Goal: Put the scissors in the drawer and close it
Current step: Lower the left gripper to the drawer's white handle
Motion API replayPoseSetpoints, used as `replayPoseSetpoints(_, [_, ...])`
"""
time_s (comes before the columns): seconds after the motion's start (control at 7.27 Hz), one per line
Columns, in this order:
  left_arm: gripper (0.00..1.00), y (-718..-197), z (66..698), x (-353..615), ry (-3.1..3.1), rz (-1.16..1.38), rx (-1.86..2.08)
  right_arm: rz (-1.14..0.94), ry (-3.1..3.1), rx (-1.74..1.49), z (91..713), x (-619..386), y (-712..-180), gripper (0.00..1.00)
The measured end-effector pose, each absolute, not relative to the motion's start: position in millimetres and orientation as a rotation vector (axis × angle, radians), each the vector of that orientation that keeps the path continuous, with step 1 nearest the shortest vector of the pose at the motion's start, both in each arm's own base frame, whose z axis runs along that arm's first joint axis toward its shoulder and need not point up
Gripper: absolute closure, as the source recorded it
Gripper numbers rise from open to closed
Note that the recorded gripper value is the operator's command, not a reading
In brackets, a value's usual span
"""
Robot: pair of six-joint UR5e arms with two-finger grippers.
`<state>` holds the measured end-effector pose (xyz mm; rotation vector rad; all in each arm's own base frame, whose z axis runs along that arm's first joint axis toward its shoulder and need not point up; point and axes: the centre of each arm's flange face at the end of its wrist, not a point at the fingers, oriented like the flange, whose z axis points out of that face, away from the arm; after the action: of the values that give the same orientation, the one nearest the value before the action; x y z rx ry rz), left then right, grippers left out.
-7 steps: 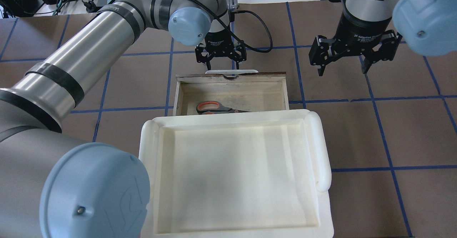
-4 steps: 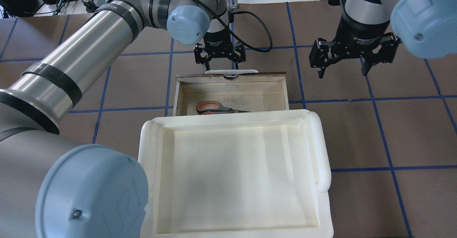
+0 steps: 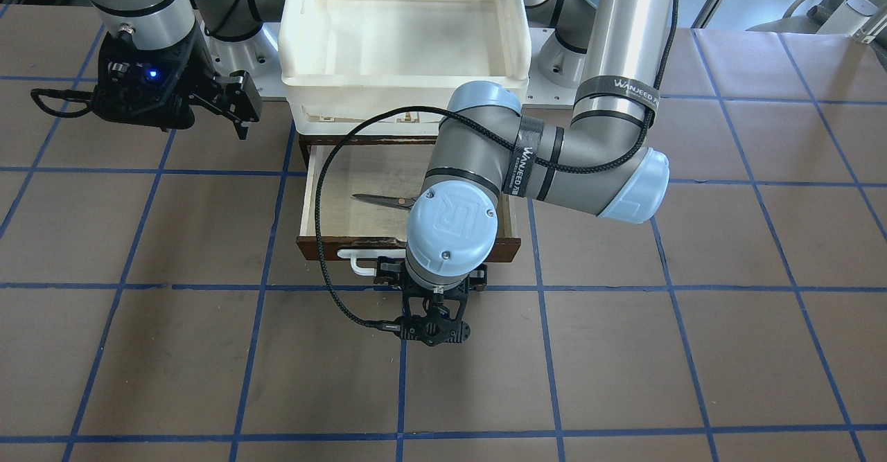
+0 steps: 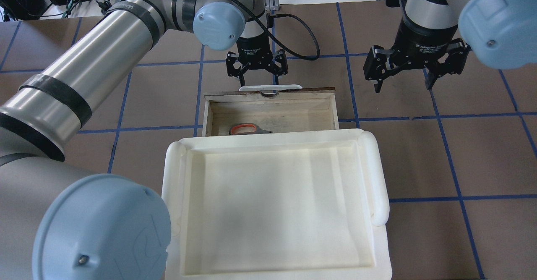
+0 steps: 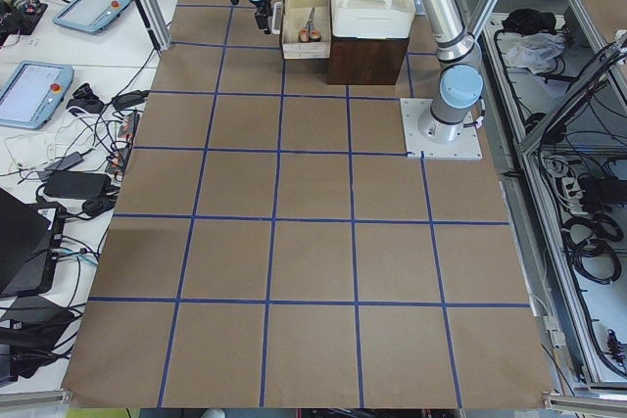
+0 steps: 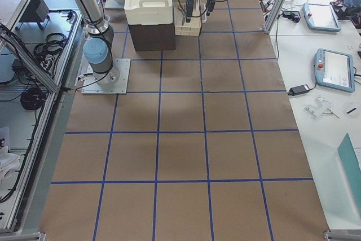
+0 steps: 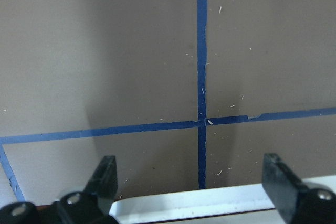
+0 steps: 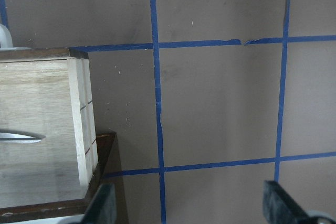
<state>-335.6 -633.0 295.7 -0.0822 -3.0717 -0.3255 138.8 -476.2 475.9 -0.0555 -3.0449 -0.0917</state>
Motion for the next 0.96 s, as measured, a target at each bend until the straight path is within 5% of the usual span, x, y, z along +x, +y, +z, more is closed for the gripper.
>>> replayPoseSetpoints(0.96, [0.00, -615.2, 311.2, -330.6, -3.076, -0.444, -0.075, -0.088, -3.044, -0.057, 476.6, 136.1, -476.6, 0.00])
